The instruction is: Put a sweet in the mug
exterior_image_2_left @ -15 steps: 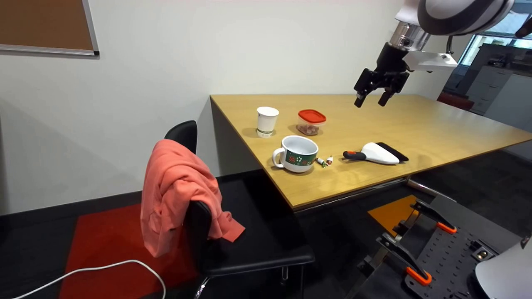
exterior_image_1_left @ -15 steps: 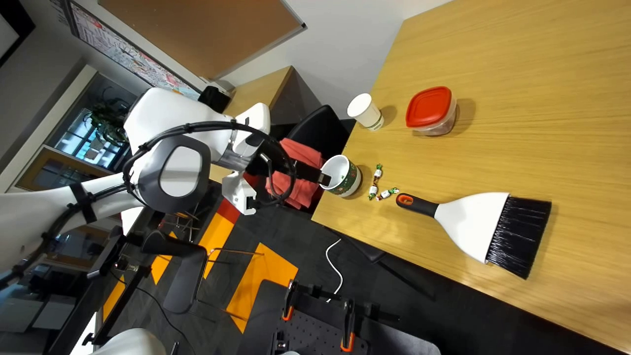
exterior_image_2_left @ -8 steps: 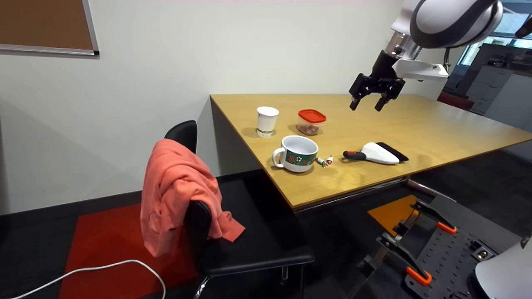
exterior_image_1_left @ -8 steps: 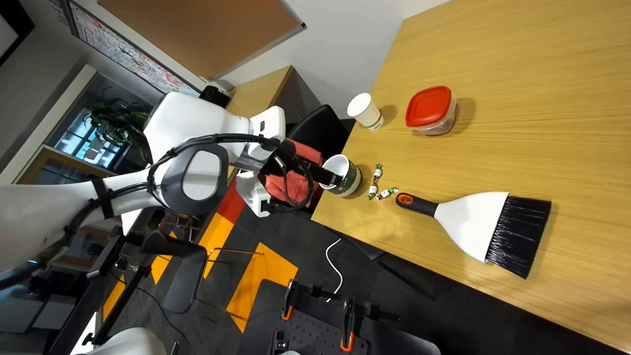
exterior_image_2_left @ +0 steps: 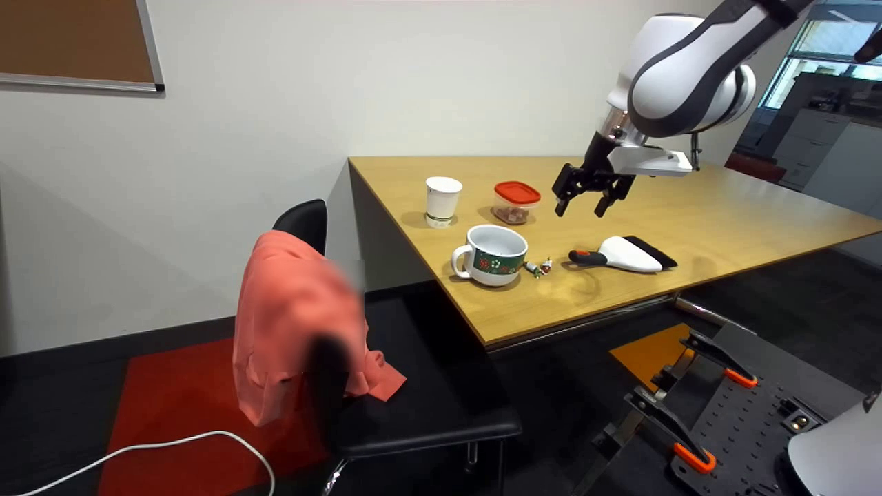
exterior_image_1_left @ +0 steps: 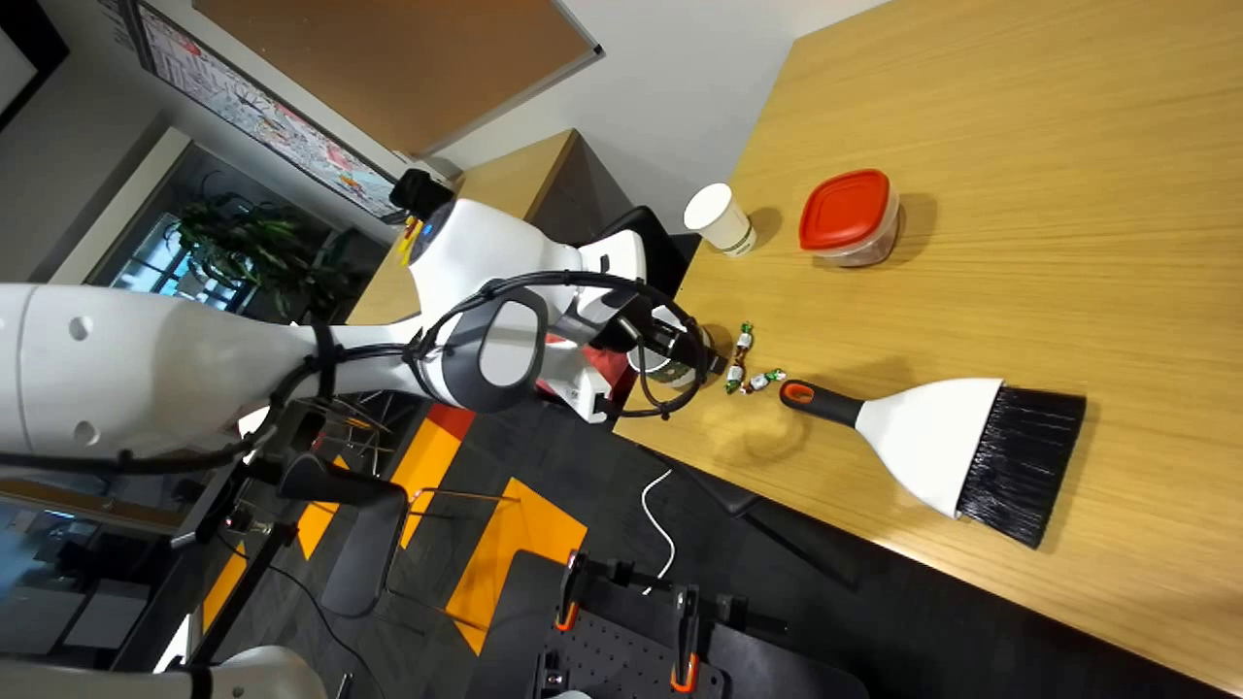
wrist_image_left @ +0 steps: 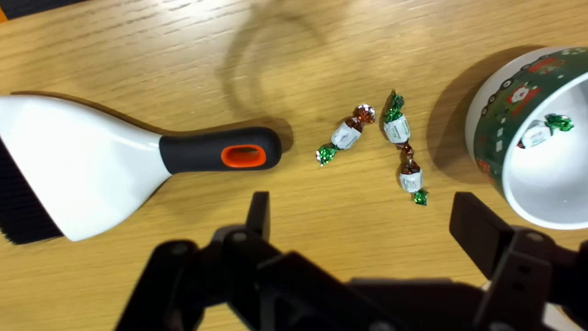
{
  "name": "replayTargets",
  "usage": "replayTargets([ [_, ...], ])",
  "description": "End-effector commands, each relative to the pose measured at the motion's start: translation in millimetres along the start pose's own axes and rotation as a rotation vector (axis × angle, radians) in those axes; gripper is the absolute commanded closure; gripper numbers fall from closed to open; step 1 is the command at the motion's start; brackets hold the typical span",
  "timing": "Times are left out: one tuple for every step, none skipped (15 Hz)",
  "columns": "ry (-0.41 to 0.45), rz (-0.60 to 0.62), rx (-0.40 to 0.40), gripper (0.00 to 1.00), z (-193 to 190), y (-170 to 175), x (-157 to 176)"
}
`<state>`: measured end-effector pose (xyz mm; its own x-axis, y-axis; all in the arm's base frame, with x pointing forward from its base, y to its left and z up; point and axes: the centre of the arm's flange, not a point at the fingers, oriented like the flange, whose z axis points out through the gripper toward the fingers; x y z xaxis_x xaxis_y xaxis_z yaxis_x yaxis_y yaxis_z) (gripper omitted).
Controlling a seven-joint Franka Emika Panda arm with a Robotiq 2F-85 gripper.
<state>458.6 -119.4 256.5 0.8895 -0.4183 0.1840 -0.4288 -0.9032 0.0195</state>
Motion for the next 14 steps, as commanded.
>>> replayTargets([
  [-0.001,0.022,-0.007,0.0,39.7,-10.4,30.2],
  [-0.009,0.024,-0.011,0.0,46.5,-12.5,35.9],
  [-0.018,0.024,-0.013,0.0,52.3,-15.0,40.3],
  [-0.025,0.025,-0.011,0.0,58.4,-18.5,45.1],
  [-0.027,0.031,-0.012,0.0,62.4,-22.4,48.7],
  [-0.032,0.038,-0.014,0.0,66.8,-27.6,52.5],
  [-0.034,0.04,-0.015,0.0,70.7,-32.0,55.4],
  [-0.033,0.044,-0.016,0.05,73.9,-36.2,58.1],
  [-0.034,0.046,-0.018,0.14,77.6,-39.7,61.0],
  [-0.034,0.048,-0.022,0.17,80.9,-42.4,63.7],
  [-0.035,0.047,-0.023,0.21,83.7,-44.4,66.3],
  [-0.037,0.048,-0.023,0.28,86.8,-45.8,68.5],
  [-0.038,0.05,-0.024,0.32,89.4,-47.2,70.3],
  [-0.042,0.051,-0.022,0.31,92.9,-48.7,71.9],
])
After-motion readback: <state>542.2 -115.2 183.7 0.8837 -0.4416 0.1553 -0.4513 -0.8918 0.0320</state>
